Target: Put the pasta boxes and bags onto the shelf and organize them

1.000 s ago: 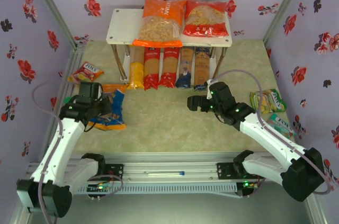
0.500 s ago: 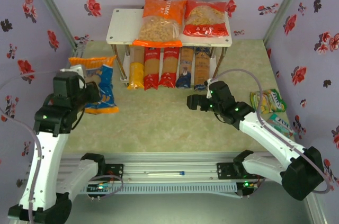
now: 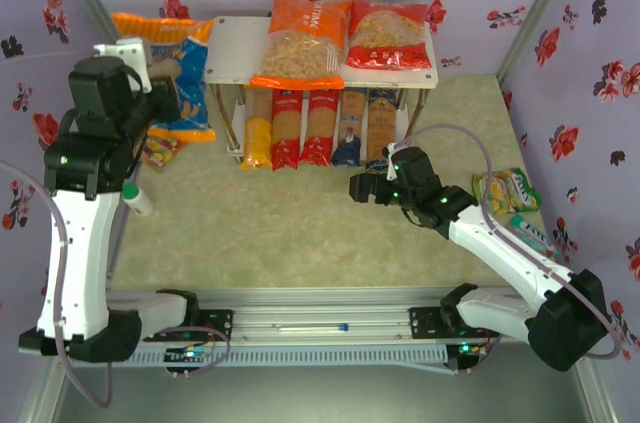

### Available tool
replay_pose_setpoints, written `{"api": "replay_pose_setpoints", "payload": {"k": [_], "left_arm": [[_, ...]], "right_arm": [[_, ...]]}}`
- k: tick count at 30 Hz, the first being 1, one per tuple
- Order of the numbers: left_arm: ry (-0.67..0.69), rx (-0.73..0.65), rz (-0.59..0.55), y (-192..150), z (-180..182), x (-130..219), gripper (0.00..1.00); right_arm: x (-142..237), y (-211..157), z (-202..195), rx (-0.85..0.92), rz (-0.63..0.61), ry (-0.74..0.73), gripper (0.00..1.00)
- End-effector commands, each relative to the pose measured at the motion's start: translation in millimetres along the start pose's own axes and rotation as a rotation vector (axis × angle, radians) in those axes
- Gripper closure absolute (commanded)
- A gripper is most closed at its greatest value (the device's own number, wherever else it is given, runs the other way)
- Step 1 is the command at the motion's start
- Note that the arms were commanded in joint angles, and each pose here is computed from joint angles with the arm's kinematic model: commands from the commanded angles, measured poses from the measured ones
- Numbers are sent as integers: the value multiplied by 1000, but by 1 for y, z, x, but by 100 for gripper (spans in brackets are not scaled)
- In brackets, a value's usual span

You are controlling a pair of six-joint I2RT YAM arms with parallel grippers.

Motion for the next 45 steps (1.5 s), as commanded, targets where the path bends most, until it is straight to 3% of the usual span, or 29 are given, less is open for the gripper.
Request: {"api": "replay_pose_setpoints", "payload": {"k": [1,13,30,45], "left_arm": [[-134,-41,-265,72,-32,11,100],[-199,-22,-394,111,-60,-52,100],[-194,-68,-297,89,-110,-129,100],[-38,-71,-301,77,-118,-121,100]], "right_arm": [[4,13,5,-14,-13,19,1],[4,15,5,-5,-11,11,1],[3,5,-1,0,2,-8,1],[6,0,-4,3,-3,-19,1]]}}
Point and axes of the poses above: each hand's point on the last joint's axis, 136 mm out from that joint toward the fingers, its own x axis back along the fingers, its own z axis along the line the jaws close on, y = z × x, the point moved 2 cm from there along x, back along the fingers, and after that the axes turned 9 degrees about x, right-handed, at the moved point
